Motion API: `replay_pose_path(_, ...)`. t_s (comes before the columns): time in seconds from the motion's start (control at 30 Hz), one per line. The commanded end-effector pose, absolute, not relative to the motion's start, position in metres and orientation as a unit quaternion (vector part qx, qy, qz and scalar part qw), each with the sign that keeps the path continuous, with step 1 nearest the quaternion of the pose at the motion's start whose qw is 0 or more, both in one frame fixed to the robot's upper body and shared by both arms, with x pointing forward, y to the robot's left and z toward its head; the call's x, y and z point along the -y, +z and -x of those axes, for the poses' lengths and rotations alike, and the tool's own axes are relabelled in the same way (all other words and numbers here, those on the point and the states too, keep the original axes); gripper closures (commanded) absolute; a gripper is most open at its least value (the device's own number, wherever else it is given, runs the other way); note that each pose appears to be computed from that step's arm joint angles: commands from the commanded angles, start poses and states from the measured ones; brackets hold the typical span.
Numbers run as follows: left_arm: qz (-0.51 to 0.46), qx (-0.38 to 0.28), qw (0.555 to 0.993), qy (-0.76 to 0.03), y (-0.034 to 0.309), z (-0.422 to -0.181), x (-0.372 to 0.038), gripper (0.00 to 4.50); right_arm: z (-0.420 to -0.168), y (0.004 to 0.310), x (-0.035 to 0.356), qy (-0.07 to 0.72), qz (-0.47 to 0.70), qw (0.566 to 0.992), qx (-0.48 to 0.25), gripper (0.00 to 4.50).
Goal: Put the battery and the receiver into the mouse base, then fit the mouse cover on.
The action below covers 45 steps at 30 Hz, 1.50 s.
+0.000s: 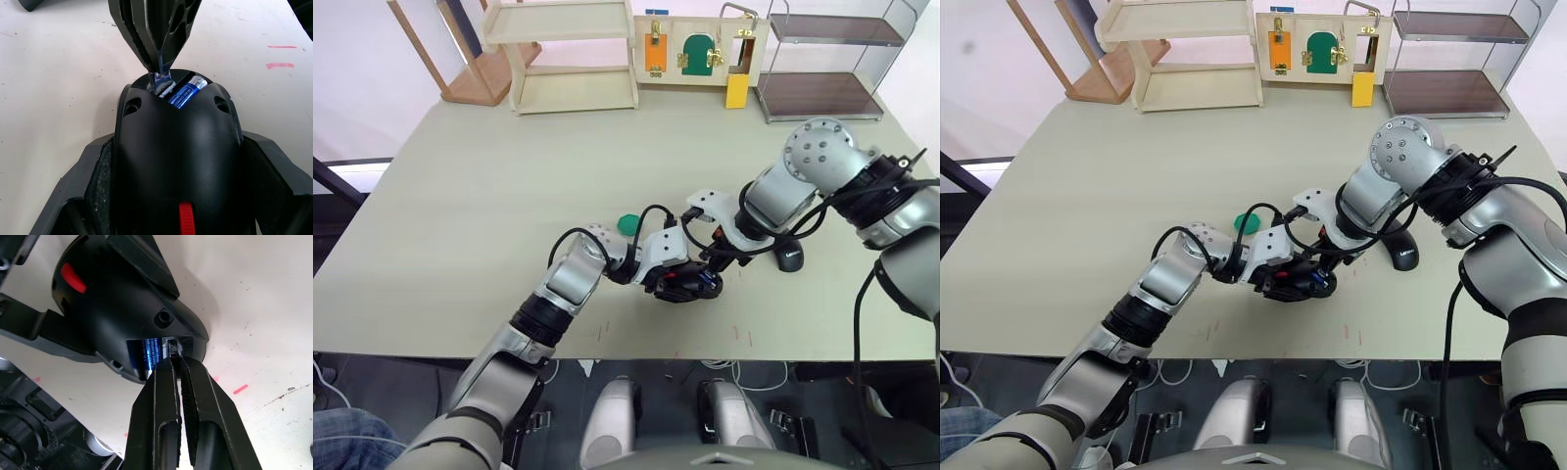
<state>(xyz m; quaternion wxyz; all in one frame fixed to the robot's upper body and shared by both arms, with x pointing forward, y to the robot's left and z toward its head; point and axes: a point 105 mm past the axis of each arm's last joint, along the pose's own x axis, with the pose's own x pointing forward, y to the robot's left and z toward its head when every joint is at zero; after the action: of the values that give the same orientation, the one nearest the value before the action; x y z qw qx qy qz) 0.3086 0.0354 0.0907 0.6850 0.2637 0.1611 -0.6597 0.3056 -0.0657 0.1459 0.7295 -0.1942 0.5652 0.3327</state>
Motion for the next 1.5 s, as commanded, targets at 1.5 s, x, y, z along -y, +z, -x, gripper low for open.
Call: replay_pose_path(1.5, -0.262, -0.196, 0.676, -0.660, 0.072, -0.301, -0.036, 1.52, -0.295, 0.140, 0.058, 0.365, 0.214, 0.723, -0.546, 4.50)
